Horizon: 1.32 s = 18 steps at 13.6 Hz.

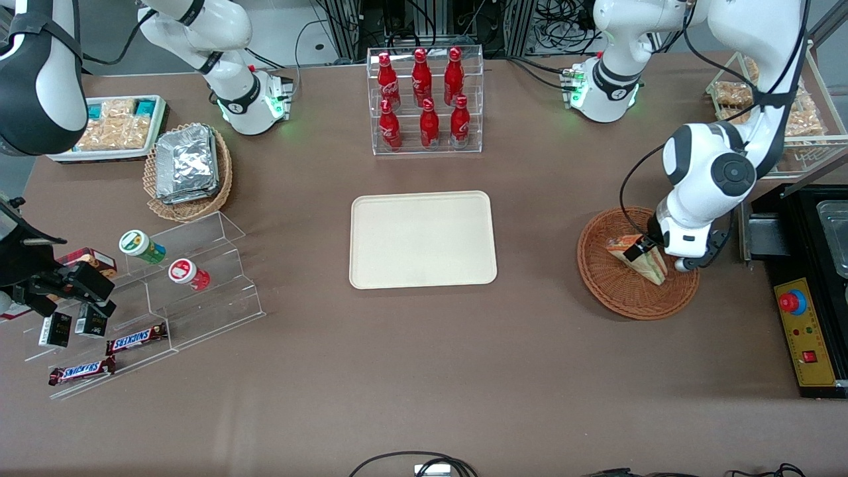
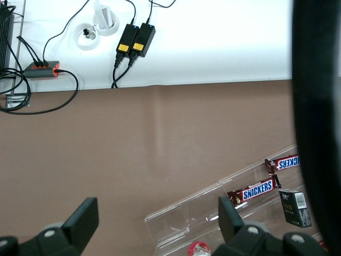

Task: Place sandwich from basket to tray
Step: 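Lower the left gripper and close it on the wrapped sandwich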

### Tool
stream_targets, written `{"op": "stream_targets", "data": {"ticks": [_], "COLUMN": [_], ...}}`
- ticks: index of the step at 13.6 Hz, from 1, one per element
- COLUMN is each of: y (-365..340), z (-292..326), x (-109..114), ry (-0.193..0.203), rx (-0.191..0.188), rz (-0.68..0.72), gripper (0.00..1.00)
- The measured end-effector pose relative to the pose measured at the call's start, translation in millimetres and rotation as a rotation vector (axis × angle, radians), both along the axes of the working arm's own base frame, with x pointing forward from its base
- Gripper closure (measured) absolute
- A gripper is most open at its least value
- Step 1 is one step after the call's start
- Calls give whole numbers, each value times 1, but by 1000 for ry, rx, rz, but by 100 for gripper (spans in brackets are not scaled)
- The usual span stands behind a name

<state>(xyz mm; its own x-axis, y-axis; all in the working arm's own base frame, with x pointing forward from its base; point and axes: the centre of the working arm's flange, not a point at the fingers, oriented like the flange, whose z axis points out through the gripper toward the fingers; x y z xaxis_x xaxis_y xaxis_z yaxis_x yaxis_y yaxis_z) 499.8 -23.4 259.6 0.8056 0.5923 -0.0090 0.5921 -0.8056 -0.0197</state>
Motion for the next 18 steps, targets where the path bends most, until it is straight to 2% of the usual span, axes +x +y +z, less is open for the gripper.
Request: {"op": "stream_targets", "data": {"ticks": [5,10,12,16,18], "y": [0,1,1,1,0], "z": [-17,-23,-23,-16,3], "x": [2,2,2,5,13], "ry": [-15,-6,-6,-7,18], "rx": [-5,-5,-5,-4,2], "rz": [33,47,48,45,26], "gripper": [0,55,64,72,81]}}
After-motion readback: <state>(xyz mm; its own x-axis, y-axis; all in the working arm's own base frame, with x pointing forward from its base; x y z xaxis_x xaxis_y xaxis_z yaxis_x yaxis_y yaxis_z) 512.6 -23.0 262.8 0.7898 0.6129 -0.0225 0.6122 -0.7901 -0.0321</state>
